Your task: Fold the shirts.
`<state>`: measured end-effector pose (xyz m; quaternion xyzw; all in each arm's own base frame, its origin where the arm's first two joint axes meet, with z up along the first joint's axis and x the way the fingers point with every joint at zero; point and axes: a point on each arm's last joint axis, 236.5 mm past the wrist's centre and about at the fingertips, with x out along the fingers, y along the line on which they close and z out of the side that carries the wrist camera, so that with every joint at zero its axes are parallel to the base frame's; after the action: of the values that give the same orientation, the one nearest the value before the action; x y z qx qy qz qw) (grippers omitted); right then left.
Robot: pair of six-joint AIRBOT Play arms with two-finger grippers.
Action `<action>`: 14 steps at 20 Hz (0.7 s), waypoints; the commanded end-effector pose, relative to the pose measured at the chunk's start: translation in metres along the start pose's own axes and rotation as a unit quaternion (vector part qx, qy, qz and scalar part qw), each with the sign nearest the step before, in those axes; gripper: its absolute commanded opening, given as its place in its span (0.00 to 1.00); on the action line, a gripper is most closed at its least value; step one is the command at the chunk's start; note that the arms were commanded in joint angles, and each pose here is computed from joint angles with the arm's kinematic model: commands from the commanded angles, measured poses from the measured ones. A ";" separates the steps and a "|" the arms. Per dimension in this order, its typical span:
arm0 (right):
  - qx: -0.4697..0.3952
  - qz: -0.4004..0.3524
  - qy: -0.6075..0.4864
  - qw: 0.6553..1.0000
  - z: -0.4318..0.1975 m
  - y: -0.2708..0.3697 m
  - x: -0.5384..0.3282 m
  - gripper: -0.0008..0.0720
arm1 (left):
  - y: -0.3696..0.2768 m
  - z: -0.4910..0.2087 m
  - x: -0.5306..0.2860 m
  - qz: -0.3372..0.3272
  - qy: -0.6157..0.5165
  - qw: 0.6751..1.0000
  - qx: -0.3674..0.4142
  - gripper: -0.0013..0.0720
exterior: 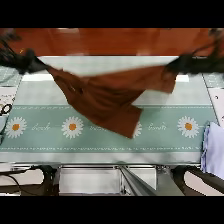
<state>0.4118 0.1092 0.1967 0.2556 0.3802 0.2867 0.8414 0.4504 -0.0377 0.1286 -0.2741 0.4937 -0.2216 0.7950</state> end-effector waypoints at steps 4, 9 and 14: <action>-0.219 -0.027 -0.207 0.953 0.111 0.164 -0.165 0.05 | -0.180 0.039 -0.183 -0.021 -0.303 0.936 0.176 0.05; -0.297 -0.116 -0.300 0.899 0.079 0.224 -0.254 0.05 | -0.266 -0.028 -0.318 0.042 -0.488 0.830 0.268 0.05; -0.297 -0.215 -0.295 0.882 0.015 0.223 -0.301 0.05 | -0.288 -0.114 -0.374 0.186 -0.557 0.745 0.315 0.05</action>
<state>0.2358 0.0768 0.5103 0.0001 0.0377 0.1726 0.9843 0.2273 -0.0449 0.5095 -0.0437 -0.0452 -0.0928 0.9937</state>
